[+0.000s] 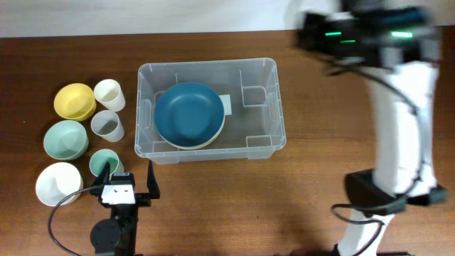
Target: Pack container
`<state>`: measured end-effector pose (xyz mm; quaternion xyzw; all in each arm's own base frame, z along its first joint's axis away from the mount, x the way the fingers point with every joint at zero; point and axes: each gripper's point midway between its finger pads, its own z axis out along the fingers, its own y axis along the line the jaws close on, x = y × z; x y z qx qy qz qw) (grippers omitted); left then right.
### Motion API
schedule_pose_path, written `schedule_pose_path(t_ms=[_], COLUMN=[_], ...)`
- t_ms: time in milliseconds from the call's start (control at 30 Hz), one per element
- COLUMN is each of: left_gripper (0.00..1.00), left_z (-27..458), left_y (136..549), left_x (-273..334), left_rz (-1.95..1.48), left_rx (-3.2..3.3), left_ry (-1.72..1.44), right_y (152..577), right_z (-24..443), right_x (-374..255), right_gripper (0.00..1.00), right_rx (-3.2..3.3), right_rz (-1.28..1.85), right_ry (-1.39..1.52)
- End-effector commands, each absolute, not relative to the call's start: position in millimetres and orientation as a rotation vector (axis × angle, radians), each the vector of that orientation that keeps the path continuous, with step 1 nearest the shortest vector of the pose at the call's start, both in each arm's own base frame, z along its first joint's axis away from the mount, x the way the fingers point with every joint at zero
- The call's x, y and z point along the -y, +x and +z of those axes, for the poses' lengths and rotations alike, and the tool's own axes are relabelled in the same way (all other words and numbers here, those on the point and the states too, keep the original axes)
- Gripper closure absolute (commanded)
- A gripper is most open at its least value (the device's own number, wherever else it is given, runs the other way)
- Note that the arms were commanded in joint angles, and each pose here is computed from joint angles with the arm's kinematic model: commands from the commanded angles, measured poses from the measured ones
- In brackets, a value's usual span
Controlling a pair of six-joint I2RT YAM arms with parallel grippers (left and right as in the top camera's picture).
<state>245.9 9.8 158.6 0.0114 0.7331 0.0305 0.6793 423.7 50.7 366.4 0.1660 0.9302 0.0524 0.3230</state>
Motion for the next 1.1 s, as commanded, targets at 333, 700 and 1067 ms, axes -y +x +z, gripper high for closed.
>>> schedule_pose_path(t_ms=[333,700,1067], left_gripper=[0.01,0.01,0.00], left_z=[157,157,157], left_y=[246,246,246], left_x=[-9,-9,-9], left_rz=[0.059,0.059,0.059], left_rx=[-1.646,-1.647,-1.647], left_ry=[0.025,0.025,0.025], right_y=[380,345,337], right_z=[320,247,222], right_x=[174,203,197], right_gripper=[0.01,0.01,0.01], right_rx=[-2.399,-2.570,-2.654], right_rz=[-0.129,-0.047,-0.048], right_ry=[1.146,1.412,1.454])
